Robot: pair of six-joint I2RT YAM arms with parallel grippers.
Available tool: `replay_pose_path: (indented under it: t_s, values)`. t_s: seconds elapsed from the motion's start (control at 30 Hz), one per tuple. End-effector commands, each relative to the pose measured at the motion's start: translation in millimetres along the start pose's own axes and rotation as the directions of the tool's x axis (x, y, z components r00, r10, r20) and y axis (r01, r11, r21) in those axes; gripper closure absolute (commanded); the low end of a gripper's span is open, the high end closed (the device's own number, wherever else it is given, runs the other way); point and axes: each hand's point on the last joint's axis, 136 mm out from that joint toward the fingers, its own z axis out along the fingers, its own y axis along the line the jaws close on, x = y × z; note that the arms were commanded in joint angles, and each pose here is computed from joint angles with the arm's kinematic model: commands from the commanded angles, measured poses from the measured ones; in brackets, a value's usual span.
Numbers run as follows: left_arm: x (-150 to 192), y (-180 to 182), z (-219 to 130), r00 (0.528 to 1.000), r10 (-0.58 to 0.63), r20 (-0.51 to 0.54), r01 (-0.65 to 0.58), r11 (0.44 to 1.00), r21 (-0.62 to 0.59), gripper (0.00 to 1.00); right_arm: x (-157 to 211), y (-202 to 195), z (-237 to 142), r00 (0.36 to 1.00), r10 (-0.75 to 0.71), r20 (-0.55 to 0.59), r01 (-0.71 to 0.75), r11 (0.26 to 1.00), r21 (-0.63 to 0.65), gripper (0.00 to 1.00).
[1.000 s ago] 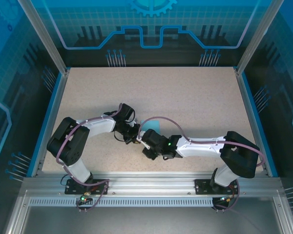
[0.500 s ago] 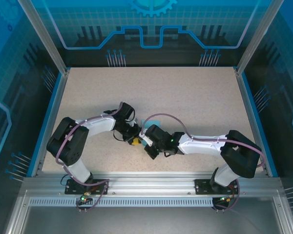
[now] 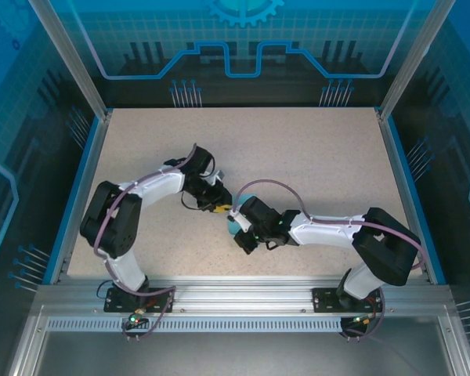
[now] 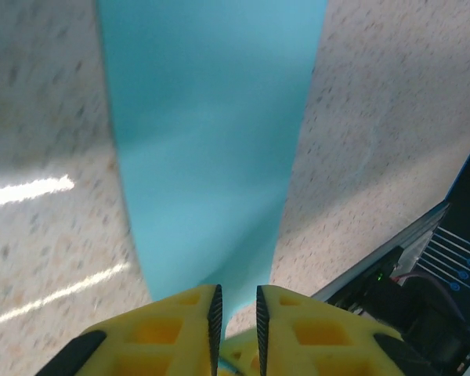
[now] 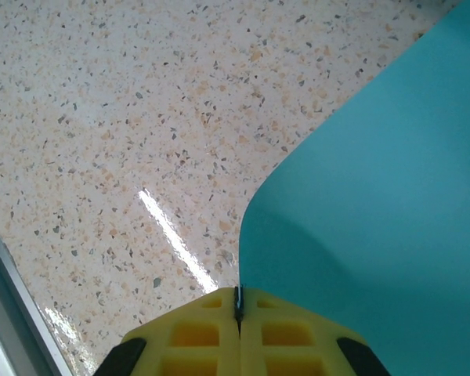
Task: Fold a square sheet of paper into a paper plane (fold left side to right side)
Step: Third fold the triangle at the center of the table.
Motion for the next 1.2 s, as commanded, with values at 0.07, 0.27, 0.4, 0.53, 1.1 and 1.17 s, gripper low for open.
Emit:
replay_pose_path:
  t_s: [0.07, 0.27, 0.4, 0.53, 1.1, 1.17]
  values:
    - [-8, -17, 27, 0.991, 0.105, -0.089, -0.104, 0.994, 0.017, 0.83, -9, 4, -2, 0.998, 0.061, 0.031, -0.059, 0.996, -0.064, 1.0]
    - [-9, -12, 58, 0.98, 0.128, -0.152, -0.132, 0.991, -0.018, 0.86, -13, 3, -2, 0.996, 0.086, 0.038, -0.083, 0.993, -0.08, 1.0]
    - [-7, 1, 70, 0.976, 0.129, -0.175, -0.142, 0.988, -0.066, 0.88, -10, -4, -2, 0.994, 0.102, 0.027, -0.1, 0.993, -0.064, 1.0]
    - [-3, 18, 79, 0.973, 0.124, -0.197, -0.15, 0.98, -0.127, 0.9, -7, -17, -3, 0.992, 0.122, 0.018, -0.122, 0.992, -0.022, 1.0]
    - [4, 28, 89, 0.968, 0.124, -0.219, -0.164, 0.971, -0.174, 0.92, 0, -67, -2, 0.973, 0.231, -0.001, -0.229, 0.965, 0.128, 1.0]
    - [4, 27, 90, 0.968, 0.123, -0.219, -0.163, 0.971, -0.174, 0.92, 0, -70, -1, 0.97, 0.242, 0.0, -0.239, 0.961, 0.139, 1.0]
